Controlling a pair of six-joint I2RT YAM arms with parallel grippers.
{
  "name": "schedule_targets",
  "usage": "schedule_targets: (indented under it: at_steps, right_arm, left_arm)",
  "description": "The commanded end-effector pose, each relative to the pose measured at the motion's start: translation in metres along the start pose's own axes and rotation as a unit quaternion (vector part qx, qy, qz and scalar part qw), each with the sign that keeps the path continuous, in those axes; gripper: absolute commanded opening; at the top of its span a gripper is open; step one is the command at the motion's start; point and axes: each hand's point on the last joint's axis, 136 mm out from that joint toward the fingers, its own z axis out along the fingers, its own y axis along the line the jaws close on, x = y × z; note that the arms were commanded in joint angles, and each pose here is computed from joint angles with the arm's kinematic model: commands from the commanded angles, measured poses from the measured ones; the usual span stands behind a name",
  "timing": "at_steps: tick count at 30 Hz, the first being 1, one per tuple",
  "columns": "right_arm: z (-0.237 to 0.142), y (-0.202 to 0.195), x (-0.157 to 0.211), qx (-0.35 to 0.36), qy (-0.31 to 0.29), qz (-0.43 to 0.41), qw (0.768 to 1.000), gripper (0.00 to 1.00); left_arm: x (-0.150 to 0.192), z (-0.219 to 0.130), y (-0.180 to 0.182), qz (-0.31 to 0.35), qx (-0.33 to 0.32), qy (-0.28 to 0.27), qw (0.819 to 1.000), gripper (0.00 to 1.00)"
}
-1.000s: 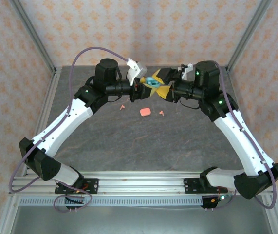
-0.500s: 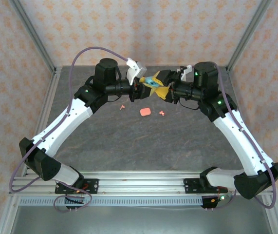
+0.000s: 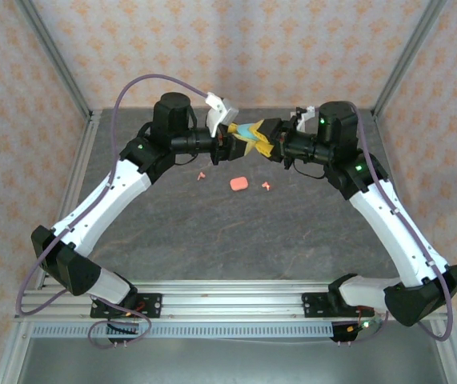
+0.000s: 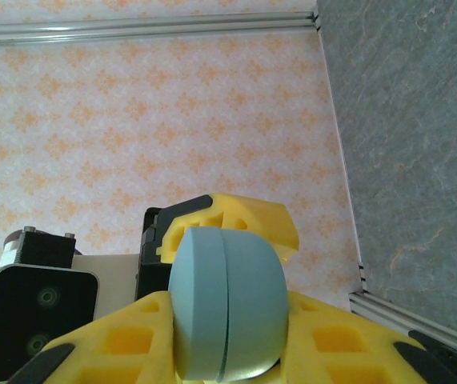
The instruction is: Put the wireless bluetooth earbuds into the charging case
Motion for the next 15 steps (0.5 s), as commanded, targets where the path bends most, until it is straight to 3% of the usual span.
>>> schedule_targets:
  at_steps: [1,15]
  right_arm:
    - [0.0030,0.0073,-0.0023,-0.020,0.000,-0.012,1.000,0.20]
    - [0.0015,0.0110,-0.0087,-0.033,-0.022,-0.024,0.999,0.10]
  left_arm:
    - [-0.0103,-0.0008,-0.0215,0.016,0.046,-0.006,0.999,0.30]
    - [-0.0060,-0.0052,-0.0207,0.017,0.046,0.008,0.999,0.51]
